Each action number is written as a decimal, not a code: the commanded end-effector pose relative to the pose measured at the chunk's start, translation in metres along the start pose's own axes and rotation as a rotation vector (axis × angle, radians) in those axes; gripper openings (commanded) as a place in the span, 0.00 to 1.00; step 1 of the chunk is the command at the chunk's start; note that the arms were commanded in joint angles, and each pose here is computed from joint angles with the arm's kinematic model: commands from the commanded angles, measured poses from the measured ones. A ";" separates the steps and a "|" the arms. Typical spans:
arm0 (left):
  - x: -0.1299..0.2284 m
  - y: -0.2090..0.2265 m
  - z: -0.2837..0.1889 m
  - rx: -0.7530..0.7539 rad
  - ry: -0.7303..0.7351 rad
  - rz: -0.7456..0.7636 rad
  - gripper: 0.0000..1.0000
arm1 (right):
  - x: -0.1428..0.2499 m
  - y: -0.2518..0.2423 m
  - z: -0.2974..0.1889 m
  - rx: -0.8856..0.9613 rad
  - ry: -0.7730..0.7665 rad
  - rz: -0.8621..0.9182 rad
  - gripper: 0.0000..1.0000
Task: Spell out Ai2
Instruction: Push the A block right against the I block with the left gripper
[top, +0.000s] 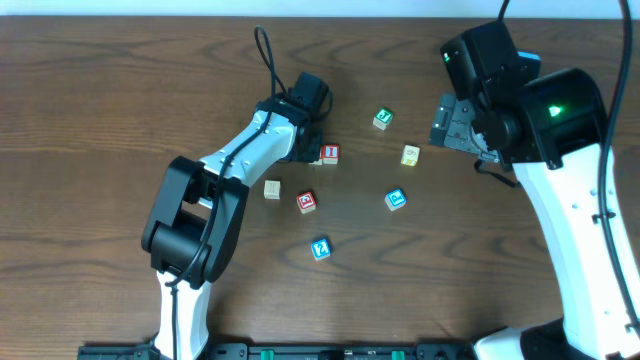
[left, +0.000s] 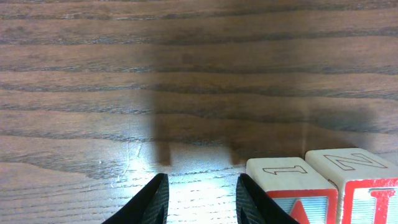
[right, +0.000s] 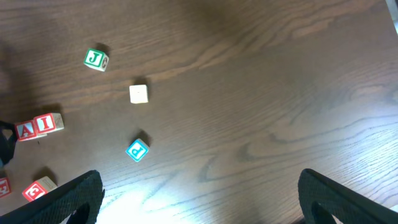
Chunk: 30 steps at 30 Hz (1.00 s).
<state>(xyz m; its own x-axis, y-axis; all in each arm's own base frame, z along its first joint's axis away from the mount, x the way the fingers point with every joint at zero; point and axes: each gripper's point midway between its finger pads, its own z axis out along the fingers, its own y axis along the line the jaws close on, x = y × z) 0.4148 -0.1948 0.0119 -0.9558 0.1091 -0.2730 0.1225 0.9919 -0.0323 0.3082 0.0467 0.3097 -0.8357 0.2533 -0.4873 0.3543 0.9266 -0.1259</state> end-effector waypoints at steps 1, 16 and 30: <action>-0.003 -0.002 0.002 0.002 -0.002 -0.015 0.36 | -0.004 -0.004 -0.003 0.004 -0.017 0.005 0.99; 0.000 -0.003 0.002 0.006 0.009 -0.025 0.36 | -0.004 -0.004 -0.003 0.003 -0.017 0.005 0.99; -0.001 -0.003 0.002 0.006 0.008 -0.025 0.40 | -0.004 -0.004 -0.003 0.004 -0.017 0.005 0.99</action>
<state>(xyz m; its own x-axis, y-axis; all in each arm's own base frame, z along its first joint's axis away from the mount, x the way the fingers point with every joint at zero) 0.4130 -0.1947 0.0114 -0.9602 0.0888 -0.2647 0.1028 0.9939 -0.0395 0.3082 0.0467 0.3098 -0.8355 0.2534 -0.4876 0.3543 0.9266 -0.1256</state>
